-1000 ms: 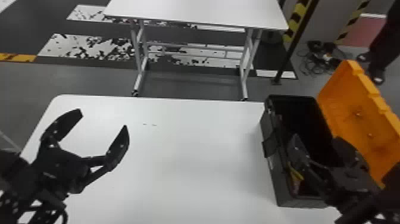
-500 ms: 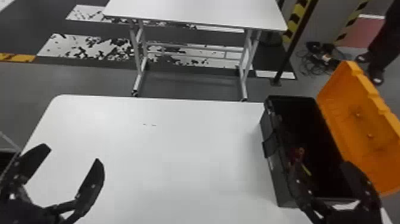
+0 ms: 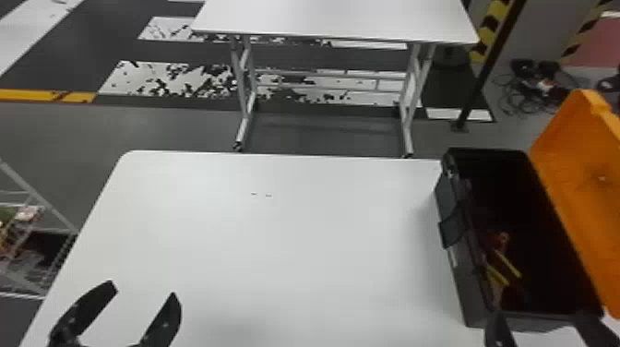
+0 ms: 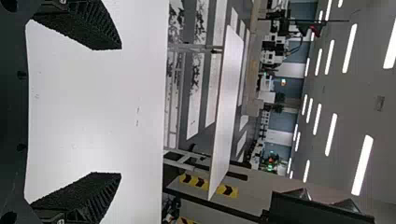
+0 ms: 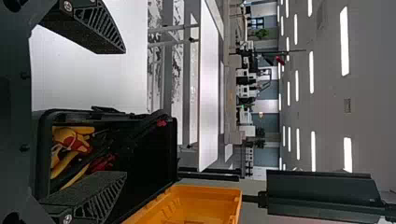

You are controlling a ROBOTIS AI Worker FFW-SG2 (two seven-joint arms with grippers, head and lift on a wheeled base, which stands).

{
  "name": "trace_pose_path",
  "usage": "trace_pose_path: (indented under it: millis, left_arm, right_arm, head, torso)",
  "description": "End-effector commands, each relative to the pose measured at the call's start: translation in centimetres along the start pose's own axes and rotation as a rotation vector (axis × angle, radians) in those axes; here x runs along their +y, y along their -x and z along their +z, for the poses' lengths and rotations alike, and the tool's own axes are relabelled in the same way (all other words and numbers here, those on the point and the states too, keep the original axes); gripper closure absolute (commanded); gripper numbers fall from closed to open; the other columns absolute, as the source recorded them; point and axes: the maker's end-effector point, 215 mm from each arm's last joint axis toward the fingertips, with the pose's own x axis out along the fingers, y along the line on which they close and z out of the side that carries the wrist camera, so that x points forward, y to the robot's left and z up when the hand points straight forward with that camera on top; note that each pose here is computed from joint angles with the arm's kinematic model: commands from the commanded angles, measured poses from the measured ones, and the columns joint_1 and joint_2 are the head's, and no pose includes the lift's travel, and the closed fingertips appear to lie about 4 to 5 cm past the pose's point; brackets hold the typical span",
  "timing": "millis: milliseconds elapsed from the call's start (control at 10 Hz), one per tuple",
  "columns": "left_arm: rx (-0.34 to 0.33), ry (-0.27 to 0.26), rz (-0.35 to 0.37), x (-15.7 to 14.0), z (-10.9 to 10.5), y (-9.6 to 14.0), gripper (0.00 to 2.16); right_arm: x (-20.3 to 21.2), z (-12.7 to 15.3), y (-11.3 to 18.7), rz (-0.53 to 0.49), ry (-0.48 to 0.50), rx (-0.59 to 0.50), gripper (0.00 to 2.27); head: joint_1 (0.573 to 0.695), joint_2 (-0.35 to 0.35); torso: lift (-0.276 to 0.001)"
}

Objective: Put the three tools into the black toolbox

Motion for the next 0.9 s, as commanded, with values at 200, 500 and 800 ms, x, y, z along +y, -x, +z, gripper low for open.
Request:
trace_pose_path:
  millis: [200, 500, 800]
  left_arm:
    - [-0.006, 0.007, 0.000, 0.3, 0.0, 0.7, 0.03]
    - [-0.020, 0.011, -0.014, -0.5, 0.3, 0.7, 0.03]
    - [-0.012, 0.002, -0.044, -2.4, -0.2, 0.3, 0.03]
  right_arm:
    - [0.2, -0.1, 1.3, -0.001, -0.004, -0.007, 0.08]
    - [1.0, 0.0, 1.4, 0.008, -0.016, -0.017, 0.08]
    - [1.7, 0.0, 1.5, 0.018, -0.015, -0.019, 0.08]
  head:
    - [0.695, 0.041]
    - [0.695, 0.041]
    - [0.695, 0.042]
  torso:
    - [-0.051]
    - [-0.051]
    - [-0.051]
